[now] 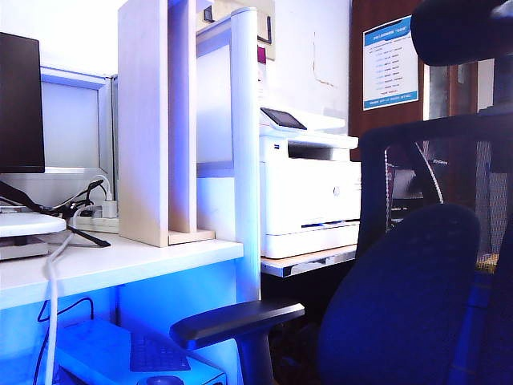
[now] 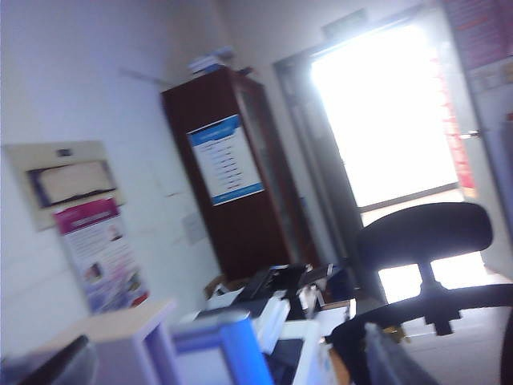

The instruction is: Grab the backpack from the chair and place it on the desk.

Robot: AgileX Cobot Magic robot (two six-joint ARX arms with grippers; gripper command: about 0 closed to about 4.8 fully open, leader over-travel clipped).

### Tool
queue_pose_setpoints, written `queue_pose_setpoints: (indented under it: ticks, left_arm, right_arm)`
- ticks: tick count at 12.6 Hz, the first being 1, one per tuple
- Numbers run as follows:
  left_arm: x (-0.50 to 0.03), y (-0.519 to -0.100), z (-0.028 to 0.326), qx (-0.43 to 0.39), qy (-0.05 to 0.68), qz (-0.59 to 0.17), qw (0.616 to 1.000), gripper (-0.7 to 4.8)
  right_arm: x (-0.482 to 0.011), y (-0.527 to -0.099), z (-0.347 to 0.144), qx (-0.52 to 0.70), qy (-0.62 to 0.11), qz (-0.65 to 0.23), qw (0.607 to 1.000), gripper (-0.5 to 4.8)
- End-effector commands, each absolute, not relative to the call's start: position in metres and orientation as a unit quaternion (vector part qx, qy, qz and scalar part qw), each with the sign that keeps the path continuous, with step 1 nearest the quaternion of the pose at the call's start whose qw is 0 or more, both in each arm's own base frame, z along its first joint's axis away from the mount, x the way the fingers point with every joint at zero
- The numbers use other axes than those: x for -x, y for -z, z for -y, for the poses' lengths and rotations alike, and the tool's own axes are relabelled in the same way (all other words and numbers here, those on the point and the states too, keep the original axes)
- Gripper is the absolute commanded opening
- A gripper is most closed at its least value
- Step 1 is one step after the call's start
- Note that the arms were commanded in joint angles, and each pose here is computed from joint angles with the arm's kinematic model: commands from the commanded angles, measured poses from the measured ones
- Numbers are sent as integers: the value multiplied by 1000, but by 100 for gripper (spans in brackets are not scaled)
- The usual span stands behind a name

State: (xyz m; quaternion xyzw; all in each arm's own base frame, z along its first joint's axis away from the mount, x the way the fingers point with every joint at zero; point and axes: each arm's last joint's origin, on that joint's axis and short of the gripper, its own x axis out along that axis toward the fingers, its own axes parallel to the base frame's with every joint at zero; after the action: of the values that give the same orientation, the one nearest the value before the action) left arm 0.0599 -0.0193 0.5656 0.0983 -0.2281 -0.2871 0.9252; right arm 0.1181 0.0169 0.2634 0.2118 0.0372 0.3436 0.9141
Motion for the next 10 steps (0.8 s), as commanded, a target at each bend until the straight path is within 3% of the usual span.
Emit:
queue_pose_setpoints:
  ticks: [1,2,6,10]
  left_arm:
    - [-36,-476,13,-93,214,125,964,461]
    - [-40,-441,13,-81,209,88,971,436]
    - [-44,-386,12,-73,193,64,976,394]
    - [-53,-308,10,-1,153,59,986,394]
  right_arm:
    - [-111,-254,-11,-117,-242,-37,963,368]
    - [-107,-249,-8,-87,-195,-48,976,368]
    - [-97,-246,-6,-46,-148,-47,987,367]
    - [-89,-234,-4,-33,-100,-69,992,367]
